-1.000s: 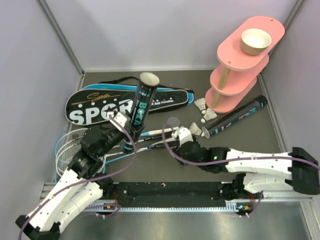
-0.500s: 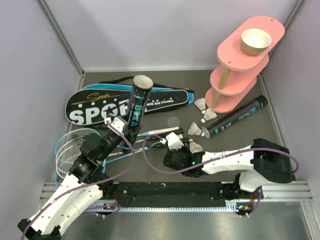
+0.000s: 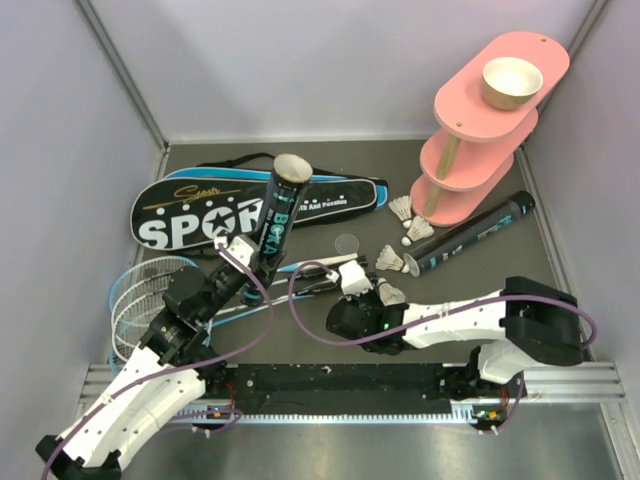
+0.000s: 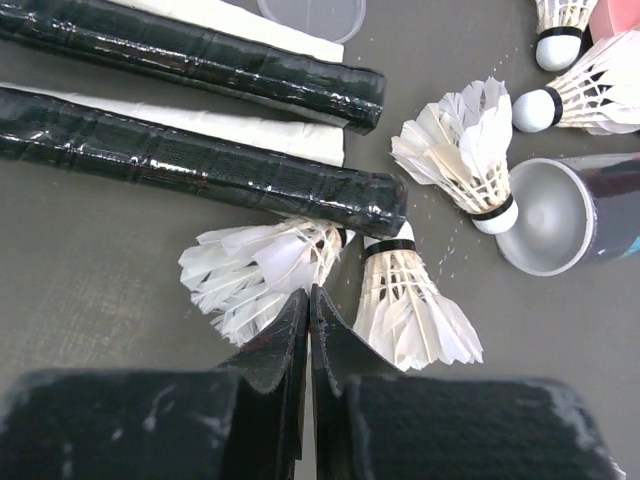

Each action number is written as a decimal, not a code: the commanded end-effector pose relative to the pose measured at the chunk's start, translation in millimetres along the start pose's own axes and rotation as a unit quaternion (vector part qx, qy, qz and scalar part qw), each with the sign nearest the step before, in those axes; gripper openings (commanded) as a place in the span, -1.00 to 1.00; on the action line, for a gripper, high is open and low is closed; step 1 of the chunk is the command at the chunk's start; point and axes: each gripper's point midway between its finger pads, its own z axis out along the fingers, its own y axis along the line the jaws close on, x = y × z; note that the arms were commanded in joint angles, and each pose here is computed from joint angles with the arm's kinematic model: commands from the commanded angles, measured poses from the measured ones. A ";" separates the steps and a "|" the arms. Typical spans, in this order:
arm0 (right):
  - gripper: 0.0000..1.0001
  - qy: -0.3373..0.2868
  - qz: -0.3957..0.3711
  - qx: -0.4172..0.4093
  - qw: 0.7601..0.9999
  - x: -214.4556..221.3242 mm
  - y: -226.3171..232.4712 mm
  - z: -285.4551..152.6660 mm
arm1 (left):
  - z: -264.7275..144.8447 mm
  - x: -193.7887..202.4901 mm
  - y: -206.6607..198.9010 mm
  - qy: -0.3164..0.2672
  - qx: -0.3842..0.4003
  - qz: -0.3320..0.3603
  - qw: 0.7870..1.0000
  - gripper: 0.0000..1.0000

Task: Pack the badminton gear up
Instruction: Pick up the shuttlecock at the center of the board, then place the shuttlecock at the shuttle tube.

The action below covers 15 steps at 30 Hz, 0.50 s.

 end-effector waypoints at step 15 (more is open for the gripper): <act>-1.00 -0.073 0.246 -0.322 0.911 -150.8 -127.4 -159.5 | 1.4 -7.4 -64.1 -0.049 0.189 0.059 0.979 -0.51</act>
